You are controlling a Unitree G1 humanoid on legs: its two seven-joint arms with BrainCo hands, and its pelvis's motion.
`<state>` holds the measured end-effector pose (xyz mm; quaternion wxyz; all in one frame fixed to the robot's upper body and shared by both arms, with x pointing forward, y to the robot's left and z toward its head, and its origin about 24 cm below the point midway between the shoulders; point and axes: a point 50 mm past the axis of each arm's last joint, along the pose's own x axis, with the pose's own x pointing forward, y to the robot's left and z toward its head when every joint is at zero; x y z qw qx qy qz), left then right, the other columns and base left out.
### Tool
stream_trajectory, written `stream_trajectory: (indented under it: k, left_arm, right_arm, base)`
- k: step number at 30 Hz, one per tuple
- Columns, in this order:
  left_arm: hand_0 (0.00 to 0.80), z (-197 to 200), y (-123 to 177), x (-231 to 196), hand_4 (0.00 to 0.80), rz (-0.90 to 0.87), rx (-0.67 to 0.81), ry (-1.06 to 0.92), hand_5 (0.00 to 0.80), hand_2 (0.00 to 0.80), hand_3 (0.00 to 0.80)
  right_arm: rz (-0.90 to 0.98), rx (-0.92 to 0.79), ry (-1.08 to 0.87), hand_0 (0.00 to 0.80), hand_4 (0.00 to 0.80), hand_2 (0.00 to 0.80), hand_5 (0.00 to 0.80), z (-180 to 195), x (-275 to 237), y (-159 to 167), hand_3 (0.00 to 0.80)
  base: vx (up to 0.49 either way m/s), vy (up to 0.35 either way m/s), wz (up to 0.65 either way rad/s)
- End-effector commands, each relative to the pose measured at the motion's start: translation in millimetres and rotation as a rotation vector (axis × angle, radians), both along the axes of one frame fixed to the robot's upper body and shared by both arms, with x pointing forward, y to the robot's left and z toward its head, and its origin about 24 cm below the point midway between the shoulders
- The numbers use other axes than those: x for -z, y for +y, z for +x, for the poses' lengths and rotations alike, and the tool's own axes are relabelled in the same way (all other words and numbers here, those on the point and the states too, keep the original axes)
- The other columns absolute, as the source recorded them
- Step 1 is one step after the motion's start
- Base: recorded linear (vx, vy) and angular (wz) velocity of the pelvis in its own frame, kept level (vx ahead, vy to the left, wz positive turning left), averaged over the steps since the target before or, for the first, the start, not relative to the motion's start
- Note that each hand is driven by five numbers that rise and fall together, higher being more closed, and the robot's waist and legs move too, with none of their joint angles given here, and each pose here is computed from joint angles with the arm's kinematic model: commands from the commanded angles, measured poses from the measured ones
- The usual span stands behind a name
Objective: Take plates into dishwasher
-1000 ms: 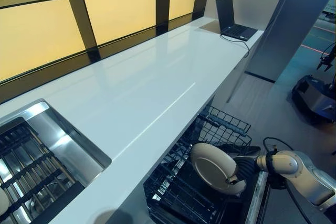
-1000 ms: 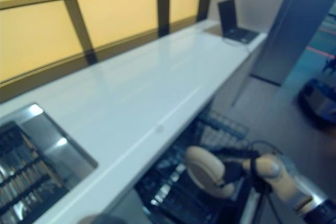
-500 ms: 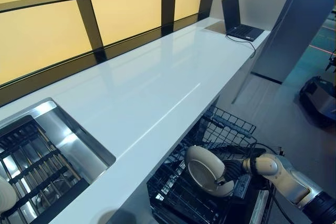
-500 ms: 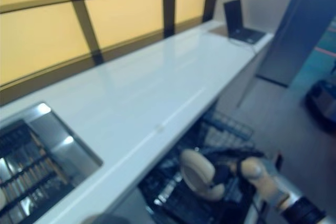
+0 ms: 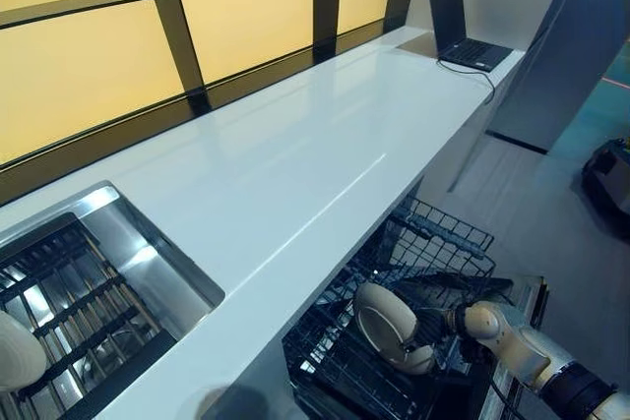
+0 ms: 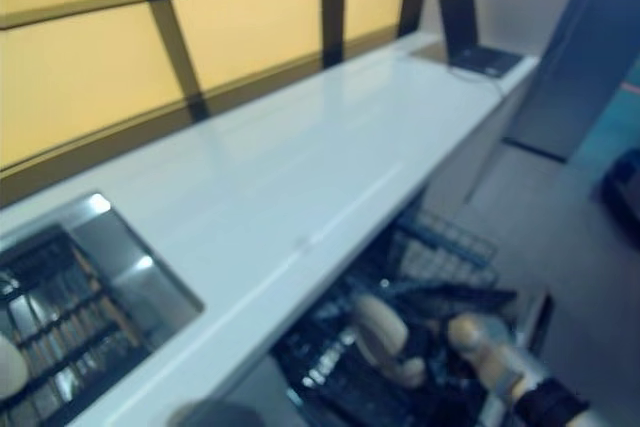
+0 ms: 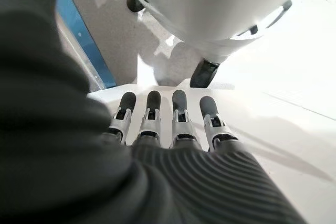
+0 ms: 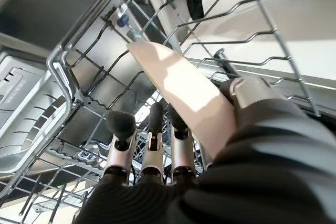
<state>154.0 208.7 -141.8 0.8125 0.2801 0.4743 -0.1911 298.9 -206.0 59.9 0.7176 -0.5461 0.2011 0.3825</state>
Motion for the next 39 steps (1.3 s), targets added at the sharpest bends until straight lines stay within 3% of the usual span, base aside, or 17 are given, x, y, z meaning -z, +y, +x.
stream_trajectory:
  k: [1,22,39]
  left_arm:
    - [0.000,46,9,-22,0.000,0.070,0.077,-0.098,0.000,0.000,0.000]
    - [0.000,52,4,-25,0.000,0.075,0.107,-0.110,0.000,0.000,0.000]
    - [0.000,61,-3,-28,0.000,0.072,0.123,-0.122,0.000,0.000,0.000]
  right_arm:
    - [0.010,-0.072,-0.112,0.800,0.800,0.800,0.800,20,-23,20,0.800]
    - [-0.235,-0.216,-0.118,0.800,0.800,0.800,0.800,23,2,25,0.800]
    - [-0.260,-0.154,-0.155,0.800,0.800,0.800,0.800,33,7,34,0.800]
  base:
    - [-0.008,0.015,0.04]
    - [0.000,-0.003,0.02]
    - [-0.005,-0.001,0.02]
